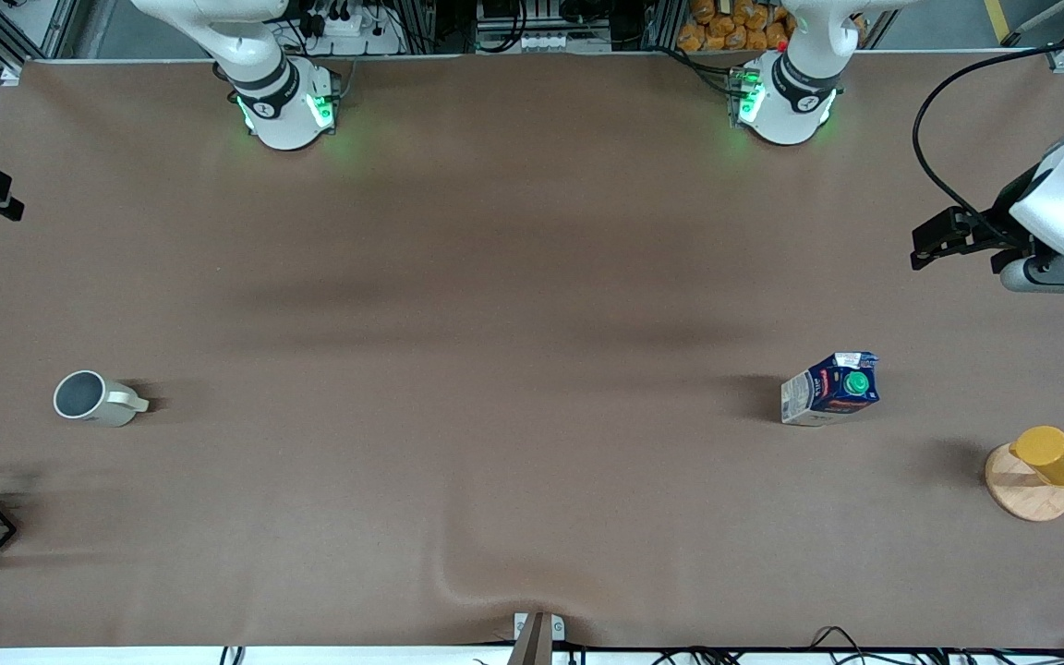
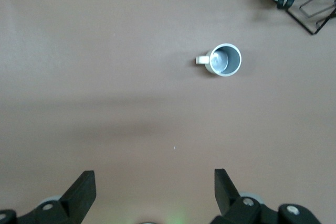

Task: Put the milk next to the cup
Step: 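Move the left gripper down over the blue milk carton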

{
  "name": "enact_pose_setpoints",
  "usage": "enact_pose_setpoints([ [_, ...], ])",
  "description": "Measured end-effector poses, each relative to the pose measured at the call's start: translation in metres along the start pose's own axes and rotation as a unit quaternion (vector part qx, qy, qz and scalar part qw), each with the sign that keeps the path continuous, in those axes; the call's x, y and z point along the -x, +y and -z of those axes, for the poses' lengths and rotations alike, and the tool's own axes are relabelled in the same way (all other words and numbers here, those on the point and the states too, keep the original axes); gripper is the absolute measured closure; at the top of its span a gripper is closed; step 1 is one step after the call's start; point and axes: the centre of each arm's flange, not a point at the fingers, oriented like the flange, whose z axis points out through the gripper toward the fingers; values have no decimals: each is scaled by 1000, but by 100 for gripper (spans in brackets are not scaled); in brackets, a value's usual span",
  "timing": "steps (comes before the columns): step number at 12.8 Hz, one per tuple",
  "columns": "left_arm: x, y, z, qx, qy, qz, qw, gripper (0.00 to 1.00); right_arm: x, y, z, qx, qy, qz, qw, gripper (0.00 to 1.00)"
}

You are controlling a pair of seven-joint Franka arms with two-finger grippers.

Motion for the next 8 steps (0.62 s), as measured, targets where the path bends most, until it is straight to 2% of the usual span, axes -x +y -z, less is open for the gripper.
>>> enact_pose_setpoints([
  [8,0,0,0,0,0,2,1000,0,-4,-11,0,0,12,11,1000,0],
])
